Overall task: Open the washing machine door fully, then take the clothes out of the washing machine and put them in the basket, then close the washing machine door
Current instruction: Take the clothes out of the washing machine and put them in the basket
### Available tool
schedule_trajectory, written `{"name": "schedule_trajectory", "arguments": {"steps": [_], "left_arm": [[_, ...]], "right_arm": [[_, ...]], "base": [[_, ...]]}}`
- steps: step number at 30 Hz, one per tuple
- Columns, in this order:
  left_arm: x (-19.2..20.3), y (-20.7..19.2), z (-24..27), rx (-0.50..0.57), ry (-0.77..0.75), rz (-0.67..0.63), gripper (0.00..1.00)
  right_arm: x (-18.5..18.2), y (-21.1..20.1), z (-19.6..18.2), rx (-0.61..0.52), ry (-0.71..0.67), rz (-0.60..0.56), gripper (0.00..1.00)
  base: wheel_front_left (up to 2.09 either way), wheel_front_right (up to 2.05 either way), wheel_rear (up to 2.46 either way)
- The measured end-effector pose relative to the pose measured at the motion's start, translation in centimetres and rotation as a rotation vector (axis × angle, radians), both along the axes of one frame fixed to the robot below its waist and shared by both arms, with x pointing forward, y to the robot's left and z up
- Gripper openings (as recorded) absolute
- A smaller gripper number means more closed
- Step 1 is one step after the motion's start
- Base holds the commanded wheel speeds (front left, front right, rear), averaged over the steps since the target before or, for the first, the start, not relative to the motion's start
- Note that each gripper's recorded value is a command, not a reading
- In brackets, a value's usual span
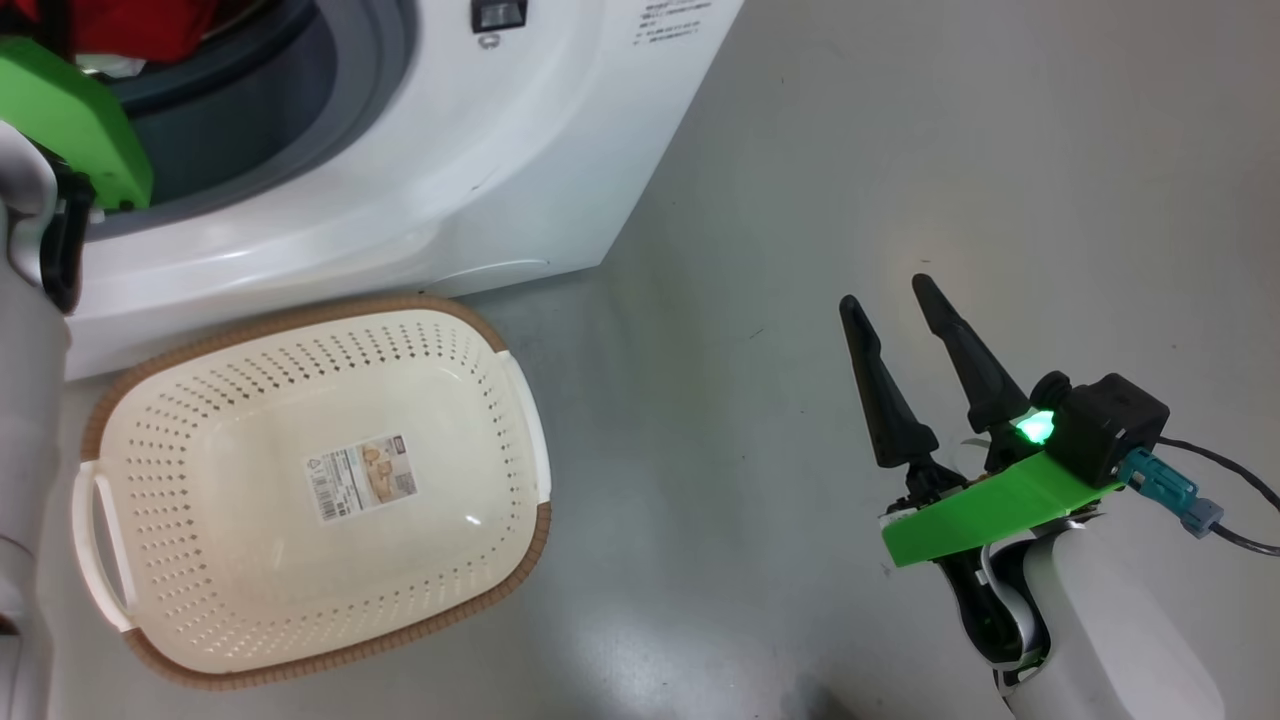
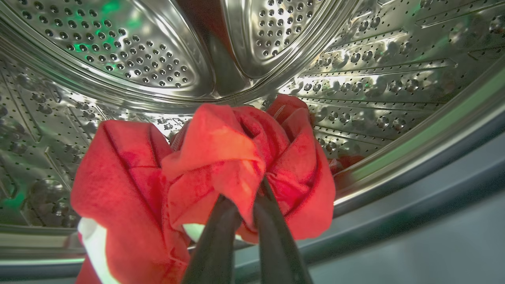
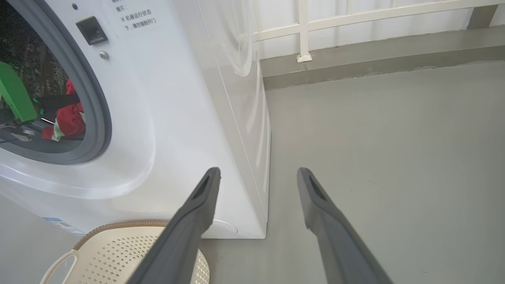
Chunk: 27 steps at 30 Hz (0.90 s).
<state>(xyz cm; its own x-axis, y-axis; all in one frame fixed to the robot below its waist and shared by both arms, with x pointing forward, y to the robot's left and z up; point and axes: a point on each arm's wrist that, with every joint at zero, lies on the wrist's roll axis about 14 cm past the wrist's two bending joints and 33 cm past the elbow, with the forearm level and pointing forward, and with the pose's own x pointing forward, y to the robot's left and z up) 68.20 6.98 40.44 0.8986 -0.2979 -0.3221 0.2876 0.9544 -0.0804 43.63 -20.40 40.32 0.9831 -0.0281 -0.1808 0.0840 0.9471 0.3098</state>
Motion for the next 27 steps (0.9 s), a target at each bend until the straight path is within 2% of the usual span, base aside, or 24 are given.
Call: {"name": "schedule_trajectory", "arguments": {"steps": [10, 17, 22, 27], "left_arm": [[-0.6, 0.0, 1.9, -0.083, -0.053, 0.029, 0.00], [-2.5, 0.2, 2.6, -0.146, -0.061, 0.052, 0.00], [-3.4, 0.9, 4.8, -0.195, -0.128, 0.068, 0.00], [-5.6, 2.0, 5.8, -0.229, -0.162, 0.095, 0.00]], "right_arm": [[0.5, 0.4, 0.7, 0.010, -0.025, 0.009, 1.00], [0.8, 0.9, 1.8, 0.011, -0.055, 0.023, 1.00], [0.8, 1.3, 2.7, 0.009, -0.080, 0.032, 1.00], [-0.3, 1.1, 3.2, 0.010, -0.081, 0.020, 1.00]], "base": [[0.00, 0.00, 0.00], [0.00, 0.00, 0.00], [0.00, 0.00, 0.00], [0.00, 0.00, 0.00]]}}
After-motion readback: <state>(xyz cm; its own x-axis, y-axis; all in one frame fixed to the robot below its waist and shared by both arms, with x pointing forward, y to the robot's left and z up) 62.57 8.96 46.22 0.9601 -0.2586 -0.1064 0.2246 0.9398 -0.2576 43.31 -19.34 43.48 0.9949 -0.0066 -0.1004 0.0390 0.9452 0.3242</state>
